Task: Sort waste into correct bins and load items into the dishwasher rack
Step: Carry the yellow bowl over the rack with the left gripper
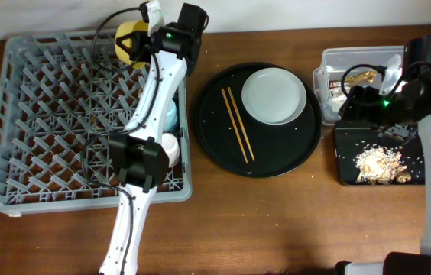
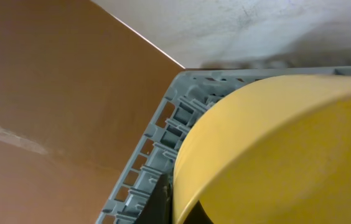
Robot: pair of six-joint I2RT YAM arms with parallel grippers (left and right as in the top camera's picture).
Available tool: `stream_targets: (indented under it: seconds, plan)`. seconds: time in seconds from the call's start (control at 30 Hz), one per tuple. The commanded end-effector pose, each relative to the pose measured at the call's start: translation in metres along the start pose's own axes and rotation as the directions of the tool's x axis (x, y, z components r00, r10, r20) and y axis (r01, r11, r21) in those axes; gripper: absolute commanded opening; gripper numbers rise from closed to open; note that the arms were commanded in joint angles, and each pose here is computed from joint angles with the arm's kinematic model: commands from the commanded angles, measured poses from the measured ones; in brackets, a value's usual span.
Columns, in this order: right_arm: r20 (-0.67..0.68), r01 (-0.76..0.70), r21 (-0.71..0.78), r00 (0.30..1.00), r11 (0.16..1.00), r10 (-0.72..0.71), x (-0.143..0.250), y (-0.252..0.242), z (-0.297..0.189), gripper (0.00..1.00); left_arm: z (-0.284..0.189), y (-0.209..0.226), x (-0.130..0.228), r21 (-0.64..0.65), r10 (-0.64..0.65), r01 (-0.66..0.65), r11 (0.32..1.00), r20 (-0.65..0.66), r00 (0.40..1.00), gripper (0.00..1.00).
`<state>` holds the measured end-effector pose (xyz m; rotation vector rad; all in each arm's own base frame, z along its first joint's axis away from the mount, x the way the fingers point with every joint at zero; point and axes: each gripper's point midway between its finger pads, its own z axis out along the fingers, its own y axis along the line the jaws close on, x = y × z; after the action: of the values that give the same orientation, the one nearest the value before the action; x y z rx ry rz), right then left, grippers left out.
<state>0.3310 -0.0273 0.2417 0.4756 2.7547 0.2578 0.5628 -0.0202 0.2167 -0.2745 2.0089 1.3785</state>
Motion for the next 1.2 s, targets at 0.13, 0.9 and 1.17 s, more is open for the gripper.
stream_targets:
  seconds: [0.13,0.9,1.17]
  plan:
    - [-0.01,0.006,0.019,1.0,1.0,-0.006,0.001,-0.004,0.004,0.86,-0.01,0.017,0.006,-0.064,-0.035,0.036,0.997,0.015,0.999,0.0]
    - [-0.007,0.006,0.038,1.0,0.999,-0.006,0.0,-0.008,0.004,0.86,-0.011,0.012,-0.004,-0.047,-0.286,0.288,0.956,0.047,0.957,0.0]
    - [-0.006,0.006,0.038,1.0,0.999,-0.006,0.0,-0.008,0.004,0.86,0.013,0.002,0.002,0.012,-0.33,0.33,0.944,-0.032,0.944,0.0]
